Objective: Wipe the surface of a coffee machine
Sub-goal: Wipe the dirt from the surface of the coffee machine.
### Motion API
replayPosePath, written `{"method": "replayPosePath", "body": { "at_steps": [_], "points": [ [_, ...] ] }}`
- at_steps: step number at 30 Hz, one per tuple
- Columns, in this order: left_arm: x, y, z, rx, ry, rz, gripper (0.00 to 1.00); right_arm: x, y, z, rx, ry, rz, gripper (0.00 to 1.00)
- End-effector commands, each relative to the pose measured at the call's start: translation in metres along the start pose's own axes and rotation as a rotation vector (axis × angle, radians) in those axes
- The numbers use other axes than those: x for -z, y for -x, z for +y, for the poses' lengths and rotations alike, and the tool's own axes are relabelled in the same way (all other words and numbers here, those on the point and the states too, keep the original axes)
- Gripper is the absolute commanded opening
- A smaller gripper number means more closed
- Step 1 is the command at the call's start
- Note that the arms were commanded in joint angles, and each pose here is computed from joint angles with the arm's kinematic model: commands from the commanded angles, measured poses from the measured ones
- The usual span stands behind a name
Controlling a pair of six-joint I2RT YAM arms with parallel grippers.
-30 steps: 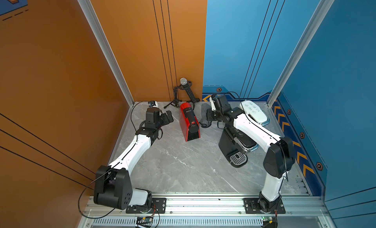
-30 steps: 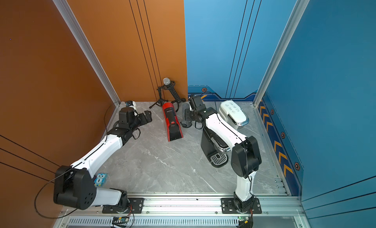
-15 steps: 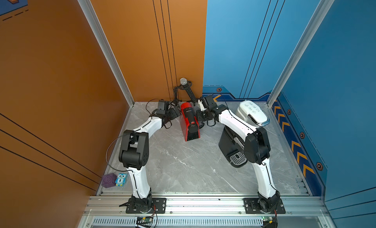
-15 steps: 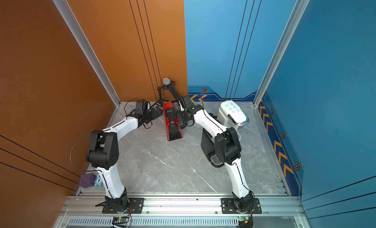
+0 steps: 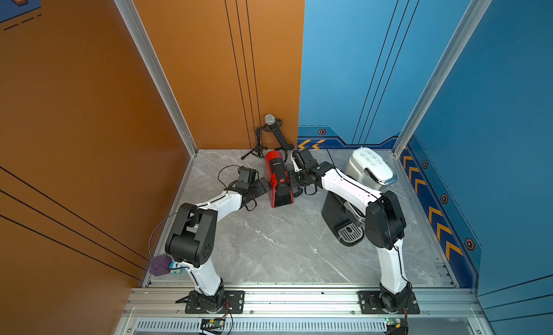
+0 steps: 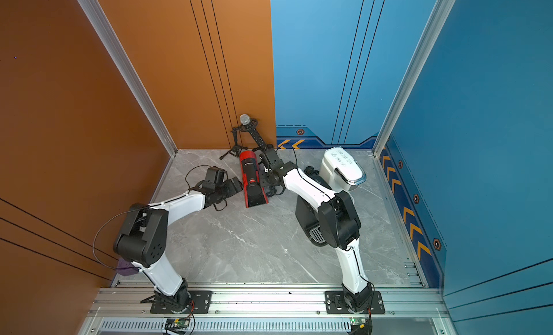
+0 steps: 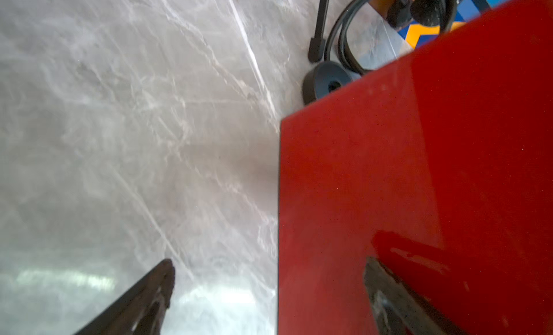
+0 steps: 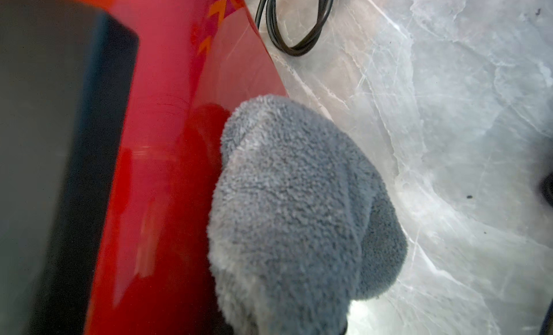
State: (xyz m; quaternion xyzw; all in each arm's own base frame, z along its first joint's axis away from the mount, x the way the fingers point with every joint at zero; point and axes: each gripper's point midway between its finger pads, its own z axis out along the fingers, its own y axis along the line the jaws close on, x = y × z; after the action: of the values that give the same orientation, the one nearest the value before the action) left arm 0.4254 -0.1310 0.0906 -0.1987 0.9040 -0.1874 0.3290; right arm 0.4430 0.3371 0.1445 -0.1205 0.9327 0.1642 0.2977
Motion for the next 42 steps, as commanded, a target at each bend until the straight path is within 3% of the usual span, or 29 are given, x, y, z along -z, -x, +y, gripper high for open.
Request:
{"method": "replayPosePath", "body": {
  "at_steps": [1,7,13,17,22,26,29,35,42],
  "points": [
    [0.027,-0.024,-0.048,-0.06,-0.177,0.032,1.0,0.032,-0.056,0.13,0.101,0.372,0.111,0.12],
    [0.043,-0.028,-0.048,-0.054,-0.196,0.021,1.0,0.037,-0.069,0.146,0.102,0.398,0.122,0.12],
    [0.054,-0.029,-0.041,-0.121,-0.153,0.019,1.0,0.023,-0.065,0.099,0.013,0.324,0.132,0.13],
    [0.063,-0.041,-0.044,-0.242,-0.147,0.019,0.99,0.026,-0.056,0.072,-0.029,0.299,0.12,0.13],
    [0.067,-0.078,-0.047,-0.465,-0.144,0.035,0.98,0.026,-0.053,0.072,-0.031,0.317,0.12,0.13],
    [0.063,-0.094,-0.039,-0.542,-0.098,0.009,0.93,0.024,-0.052,0.073,-0.035,0.324,0.123,0.13],
    [0.057,-0.085,-0.029,-0.542,-0.028,-0.036,0.77,0.025,-0.049,0.076,-0.036,0.336,0.121,0.13],
    [0.051,-0.048,-0.017,-0.536,0.082,-0.172,0.76,0.028,-0.047,0.071,-0.05,0.343,0.12,0.13],
    [0.012,-0.042,-0.025,-0.602,0.031,-0.13,0.74,0.032,-0.051,0.071,-0.055,0.356,0.123,0.13]
  ]
}}
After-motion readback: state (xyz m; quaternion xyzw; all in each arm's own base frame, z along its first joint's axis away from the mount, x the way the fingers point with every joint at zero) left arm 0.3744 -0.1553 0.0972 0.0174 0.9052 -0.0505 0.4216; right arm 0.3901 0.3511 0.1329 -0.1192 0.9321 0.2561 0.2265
